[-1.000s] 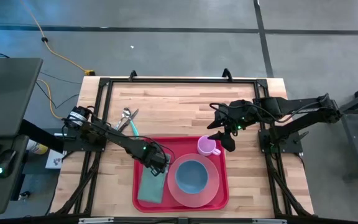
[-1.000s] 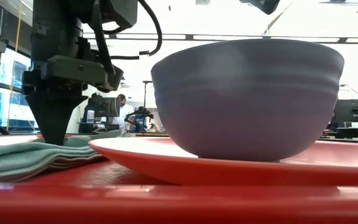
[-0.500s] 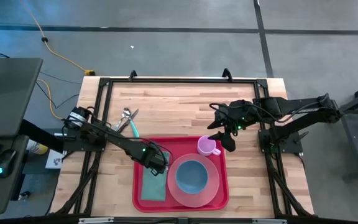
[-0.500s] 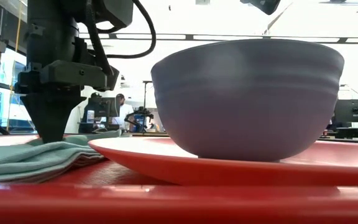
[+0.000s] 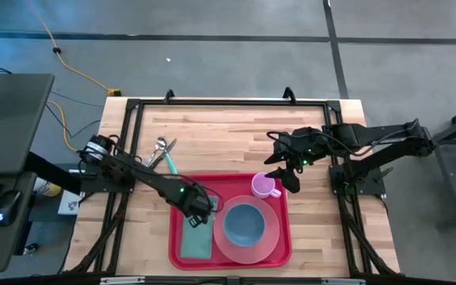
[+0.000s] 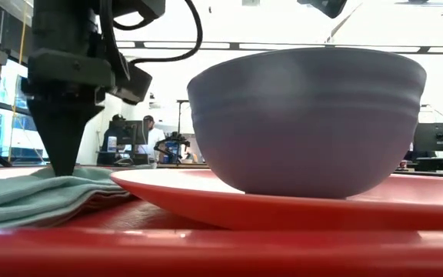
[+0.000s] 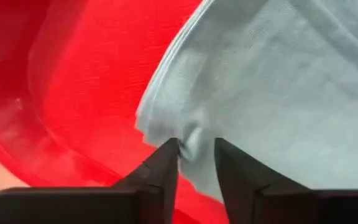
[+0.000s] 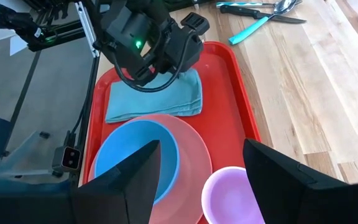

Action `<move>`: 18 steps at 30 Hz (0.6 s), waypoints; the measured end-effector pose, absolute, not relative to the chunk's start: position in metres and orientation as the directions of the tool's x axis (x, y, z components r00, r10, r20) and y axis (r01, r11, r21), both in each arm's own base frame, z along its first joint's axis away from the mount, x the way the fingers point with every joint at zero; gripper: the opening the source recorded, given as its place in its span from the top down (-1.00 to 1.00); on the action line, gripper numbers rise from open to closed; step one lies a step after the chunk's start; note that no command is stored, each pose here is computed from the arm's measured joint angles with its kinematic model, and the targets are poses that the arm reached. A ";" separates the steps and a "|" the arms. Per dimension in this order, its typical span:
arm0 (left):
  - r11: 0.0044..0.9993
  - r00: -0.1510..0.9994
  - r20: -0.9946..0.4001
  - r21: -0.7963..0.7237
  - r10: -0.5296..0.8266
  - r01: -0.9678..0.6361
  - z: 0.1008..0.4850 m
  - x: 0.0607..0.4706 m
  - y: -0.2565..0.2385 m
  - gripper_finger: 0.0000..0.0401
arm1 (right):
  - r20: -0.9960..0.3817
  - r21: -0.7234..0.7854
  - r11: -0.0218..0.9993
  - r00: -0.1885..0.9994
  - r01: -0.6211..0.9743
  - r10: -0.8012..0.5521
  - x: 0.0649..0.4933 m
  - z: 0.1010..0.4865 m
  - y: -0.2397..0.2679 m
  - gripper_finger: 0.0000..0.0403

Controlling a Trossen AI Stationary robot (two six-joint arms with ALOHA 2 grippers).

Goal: Set up tray
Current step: Adjust the light blue table napkin on the red serving tray, then put the blue spoon on top of the light blue table napkin

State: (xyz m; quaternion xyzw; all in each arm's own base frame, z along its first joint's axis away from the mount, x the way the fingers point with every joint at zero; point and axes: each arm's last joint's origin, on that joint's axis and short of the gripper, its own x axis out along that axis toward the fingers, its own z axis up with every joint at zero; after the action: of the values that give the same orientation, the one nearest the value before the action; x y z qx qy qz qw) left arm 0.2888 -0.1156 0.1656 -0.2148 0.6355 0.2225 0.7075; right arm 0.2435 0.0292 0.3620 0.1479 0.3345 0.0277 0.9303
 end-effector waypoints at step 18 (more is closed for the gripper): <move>0.786 0.051 -0.993 0.050 0.104 -0.616 0.187 0.281 -0.111 -0.76 | -0.624 0.292 0.955 0.767 0.051 0.150 0.243 0.361 0.029 -0.05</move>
State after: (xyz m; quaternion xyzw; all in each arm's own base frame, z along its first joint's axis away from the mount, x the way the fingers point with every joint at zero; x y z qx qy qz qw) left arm 0.2808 -0.1106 0.1866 -0.2004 0.6387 0.2581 0.6966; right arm 0.2426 0.0291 0.3610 0.1473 0.3406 0.0267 0.9282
